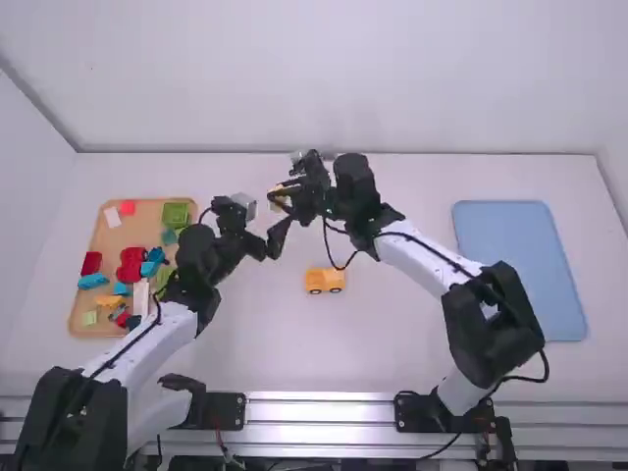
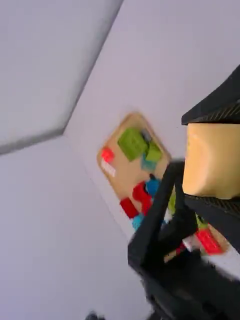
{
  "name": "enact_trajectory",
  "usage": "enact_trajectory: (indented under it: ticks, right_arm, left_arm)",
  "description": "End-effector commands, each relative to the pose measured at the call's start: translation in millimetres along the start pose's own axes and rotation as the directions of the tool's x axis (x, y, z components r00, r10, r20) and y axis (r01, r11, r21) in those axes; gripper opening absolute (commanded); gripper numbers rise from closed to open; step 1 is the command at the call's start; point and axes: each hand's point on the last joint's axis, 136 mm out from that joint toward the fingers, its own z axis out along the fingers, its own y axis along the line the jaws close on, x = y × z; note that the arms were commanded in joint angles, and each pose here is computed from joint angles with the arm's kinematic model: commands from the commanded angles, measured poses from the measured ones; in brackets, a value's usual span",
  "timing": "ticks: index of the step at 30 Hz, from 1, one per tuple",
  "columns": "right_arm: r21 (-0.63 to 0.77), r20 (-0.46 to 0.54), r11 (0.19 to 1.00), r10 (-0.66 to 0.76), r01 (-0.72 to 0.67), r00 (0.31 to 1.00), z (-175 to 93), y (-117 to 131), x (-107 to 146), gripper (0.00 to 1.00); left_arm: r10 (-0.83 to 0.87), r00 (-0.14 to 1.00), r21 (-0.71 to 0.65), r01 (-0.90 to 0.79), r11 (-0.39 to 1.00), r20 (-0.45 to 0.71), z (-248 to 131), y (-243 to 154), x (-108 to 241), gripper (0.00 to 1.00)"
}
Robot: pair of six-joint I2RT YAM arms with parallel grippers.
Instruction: Assemble lego blocks to make yellow taxi
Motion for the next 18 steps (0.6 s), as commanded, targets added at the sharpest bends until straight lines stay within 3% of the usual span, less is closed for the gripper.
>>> enact_trajectory:
  ticks: [1,5,9,15,18]
  right_arm:
    - [0.254,0.048,0.966,-0.066,0.052,0.997,-35,-30,-30,0.04]
    - [0.398,-0.101,0.909,-0.089,0.123,0.991,-62,-39,-10,0.05]
    - [0.400,-0.287,0.900,-0.059,0.175,0.956,-71,-30,33,0.05]
    - [0.332,-0.386,0.922,-0.060,0.199,0.921,-51,-29,62,0.04]
    - [0.170,-0.482,0.952,-0.146,0.255,0.864,-28,-9,73,0.04]
  left_arm:
    - [-0.060,0.998,-0.055,0.061,0.997,0.014,2,9,-8,0.99]
    - [-0.071,0.994,-0.088,0.064,0.994,-0.079,-1,14,18,0.99]
    - [0.032,0.998,-0.087,-0.037,0.996,-0.062,-1,16,3,0.99]
    - [0.116,0.990,-0.170,-0.128,0.977,-0.080,-18,21,-44,0.99]
    - [0.092,0.994,-0.288,-0.104,0.952,-0.056,-55,26,-72,0.99]
